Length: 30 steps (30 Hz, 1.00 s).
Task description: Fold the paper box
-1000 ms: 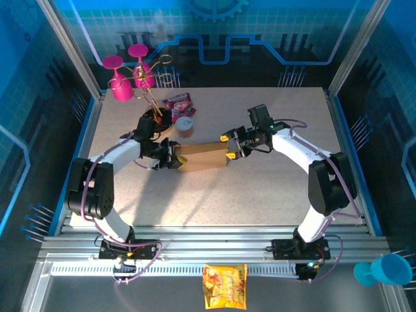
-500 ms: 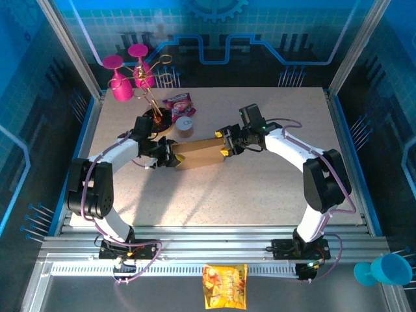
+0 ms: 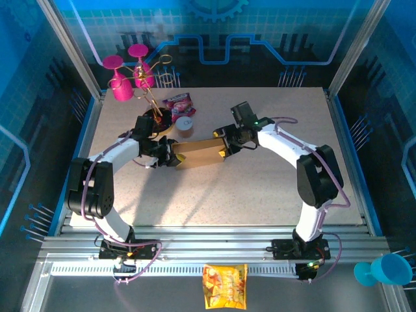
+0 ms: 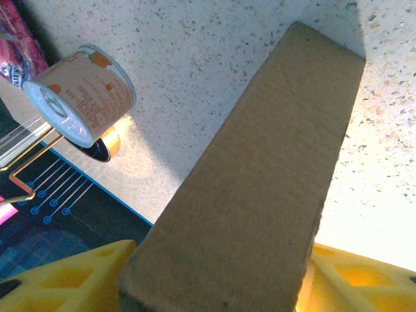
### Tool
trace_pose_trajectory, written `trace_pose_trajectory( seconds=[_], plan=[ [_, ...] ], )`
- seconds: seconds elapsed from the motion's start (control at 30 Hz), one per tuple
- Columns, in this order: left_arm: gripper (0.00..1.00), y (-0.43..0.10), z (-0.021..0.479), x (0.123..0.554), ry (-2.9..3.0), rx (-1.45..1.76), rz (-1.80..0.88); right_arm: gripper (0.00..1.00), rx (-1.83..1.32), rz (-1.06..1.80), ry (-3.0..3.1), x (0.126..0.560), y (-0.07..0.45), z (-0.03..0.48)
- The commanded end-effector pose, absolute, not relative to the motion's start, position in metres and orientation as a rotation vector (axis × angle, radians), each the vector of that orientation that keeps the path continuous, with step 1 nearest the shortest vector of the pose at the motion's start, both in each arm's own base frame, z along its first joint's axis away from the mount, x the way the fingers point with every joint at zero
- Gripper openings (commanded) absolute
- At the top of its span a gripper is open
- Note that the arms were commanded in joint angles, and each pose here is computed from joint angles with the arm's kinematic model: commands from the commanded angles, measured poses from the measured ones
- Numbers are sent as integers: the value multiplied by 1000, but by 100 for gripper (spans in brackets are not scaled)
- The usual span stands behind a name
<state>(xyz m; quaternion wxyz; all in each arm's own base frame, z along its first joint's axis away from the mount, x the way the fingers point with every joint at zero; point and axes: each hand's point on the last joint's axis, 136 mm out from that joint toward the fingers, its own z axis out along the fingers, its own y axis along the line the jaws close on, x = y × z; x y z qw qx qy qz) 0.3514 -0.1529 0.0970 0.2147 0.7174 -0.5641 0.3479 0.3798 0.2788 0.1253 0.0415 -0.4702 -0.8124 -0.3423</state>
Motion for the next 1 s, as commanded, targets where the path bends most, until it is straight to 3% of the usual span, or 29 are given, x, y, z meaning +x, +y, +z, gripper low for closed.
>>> trace_pose_trajectory(
  seconds=[0.0,0.13,0.37,0.67,0.9,0.97],
  plan=[
    [0,-141,74,345,-1413,2177,780,62,-1500,-904,-2480,375,278,102],
    [0,-142,74,347,-1417,2170,780,64,-1506,-864,-2478,377,279,100],
    [0,-143,75,350,-1426,2163,787,55,-1558,-788,-2472,375,273,90],
    [0,-146,74,353,-1412,2149,801,55,-1598,-768,-2550,386,272,83],
    [0,-145,74,351,-1383,2161,798,65,-1573,-890,-2575,390,274,102],
    [0,-145,73,352,-1377,2162,798,72,-1570,-915,-2579,389,272,110]
  ],
)
